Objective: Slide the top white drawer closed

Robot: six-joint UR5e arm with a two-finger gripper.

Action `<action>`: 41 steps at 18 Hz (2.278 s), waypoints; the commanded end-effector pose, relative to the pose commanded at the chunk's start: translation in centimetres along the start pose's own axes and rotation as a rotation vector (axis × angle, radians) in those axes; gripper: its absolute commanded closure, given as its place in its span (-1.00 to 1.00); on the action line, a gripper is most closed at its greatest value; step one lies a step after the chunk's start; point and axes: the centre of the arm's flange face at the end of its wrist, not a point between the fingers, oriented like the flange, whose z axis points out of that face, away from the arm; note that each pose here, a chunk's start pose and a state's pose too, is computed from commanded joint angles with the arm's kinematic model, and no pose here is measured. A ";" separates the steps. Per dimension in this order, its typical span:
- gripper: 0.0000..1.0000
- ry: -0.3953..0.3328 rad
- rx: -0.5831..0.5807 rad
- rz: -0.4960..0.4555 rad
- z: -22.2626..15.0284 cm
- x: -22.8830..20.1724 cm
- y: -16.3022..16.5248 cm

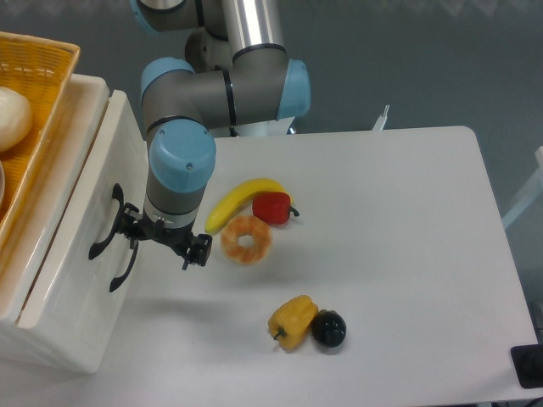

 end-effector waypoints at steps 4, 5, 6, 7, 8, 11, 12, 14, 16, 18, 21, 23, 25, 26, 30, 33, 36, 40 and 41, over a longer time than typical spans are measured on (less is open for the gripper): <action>-1.00 0.004 -0.008 0.012 0.5 0.8 -0.1; -1.00 0.004 -0.009 0.010 0.5 0.8 -0.1; -1.00 0.006 -0.008 0.012 0.5 0.9 -0.1; -1.00 0.007 -0.009 0.011 0.6 0.9 -0.1; -1.00 0.007 -0.010 0.010 0.6 0.9 -0.1; -1.00 0.004 -0.004 0.014 0.2 0.8 -0.2; -1.00 0.003 -0.002 0.013 0.2 0.7 -0.1; -1.00 -0.002 0.006 0.022 -0.2 0.2 -0.3; -1.00 -0.014 0.024 0.043 -1.1 -0.4 -0.8; -1.00 -0.029 0.039 0.064 -2.3 -1.9 -0.6; -1.00 -0.104 0.028 0.172 -4.3 -4.9 0.2; -1.00 -0.123 0.032 0.212 -5.4 -7.0 0.8; -1.00 -0.146 0.050 0.247 -7.3 -8.0 1.4; -1.00 -0.152 0.055 0.260 -7.8 -8.0 1.7; -1.00 -0.227 0.020 0.392 -10.0 -8.3 3.0; -1.00 -0.277 -0.004 0.490 -12.0 -9.1 4.1; -1.00 -0.312 0.001 0.537 -14.8 -11.3 6.2; -1.00 -0.336 -0.026 0.669 -16.6 -14.0 8.4; -1.00 -0.338 -0.033 0.688 -16.8 -14.5 8.8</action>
